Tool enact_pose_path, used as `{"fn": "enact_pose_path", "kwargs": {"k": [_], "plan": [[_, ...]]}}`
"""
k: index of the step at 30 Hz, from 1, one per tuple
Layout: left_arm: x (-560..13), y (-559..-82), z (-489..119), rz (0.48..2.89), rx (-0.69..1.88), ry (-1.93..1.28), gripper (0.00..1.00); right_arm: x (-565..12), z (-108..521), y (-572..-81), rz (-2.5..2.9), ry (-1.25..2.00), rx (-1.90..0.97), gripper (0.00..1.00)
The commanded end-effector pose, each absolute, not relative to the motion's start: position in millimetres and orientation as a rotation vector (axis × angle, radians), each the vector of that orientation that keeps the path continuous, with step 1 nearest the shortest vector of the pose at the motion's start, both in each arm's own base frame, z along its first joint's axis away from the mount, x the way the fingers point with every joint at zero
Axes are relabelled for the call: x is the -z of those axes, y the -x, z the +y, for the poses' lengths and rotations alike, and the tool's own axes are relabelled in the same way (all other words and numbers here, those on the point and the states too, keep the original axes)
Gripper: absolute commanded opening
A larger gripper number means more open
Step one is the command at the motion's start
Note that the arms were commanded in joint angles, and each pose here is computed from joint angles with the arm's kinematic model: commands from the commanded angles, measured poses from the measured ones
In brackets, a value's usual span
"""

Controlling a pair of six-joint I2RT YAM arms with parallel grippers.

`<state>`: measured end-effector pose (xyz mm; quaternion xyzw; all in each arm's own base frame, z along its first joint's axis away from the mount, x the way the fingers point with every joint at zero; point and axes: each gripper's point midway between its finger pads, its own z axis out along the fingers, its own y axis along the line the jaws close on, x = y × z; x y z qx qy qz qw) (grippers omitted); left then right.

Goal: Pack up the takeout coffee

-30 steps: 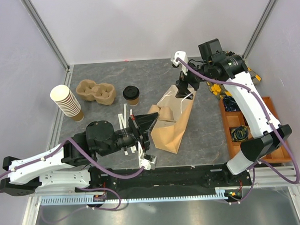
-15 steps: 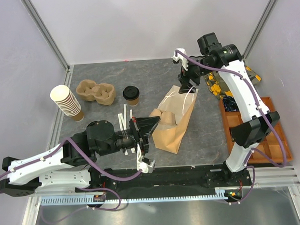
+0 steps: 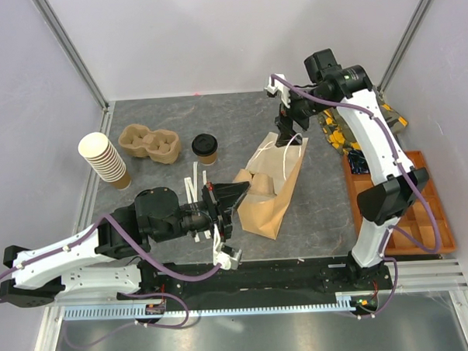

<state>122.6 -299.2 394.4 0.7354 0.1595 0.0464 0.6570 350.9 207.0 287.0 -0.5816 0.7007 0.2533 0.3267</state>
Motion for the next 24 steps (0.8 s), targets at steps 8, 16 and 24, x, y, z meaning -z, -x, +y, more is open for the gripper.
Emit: {"fn": "enact_pose_path", "kwargs": {"k": [8,16,24], "plan": [[-405.9,-120.9,-297.7,0.35,-0.087,-1.651,0.02,-297.6,210.1,-362.9,1.867,1.267,-0.552,0.98],[-405.0,-122.9,-297.5,0.356,-0.092,-1.655,0.02,-296.2,215.1,-368.7,1.865,1.24,-0.574,0.94],[-402.5,-126.0,-295.2,0.369,-0.1,-1.66,0.02,-267.8,203.7,-356.0,1.91,1.38,-0.609,0.7]]}}
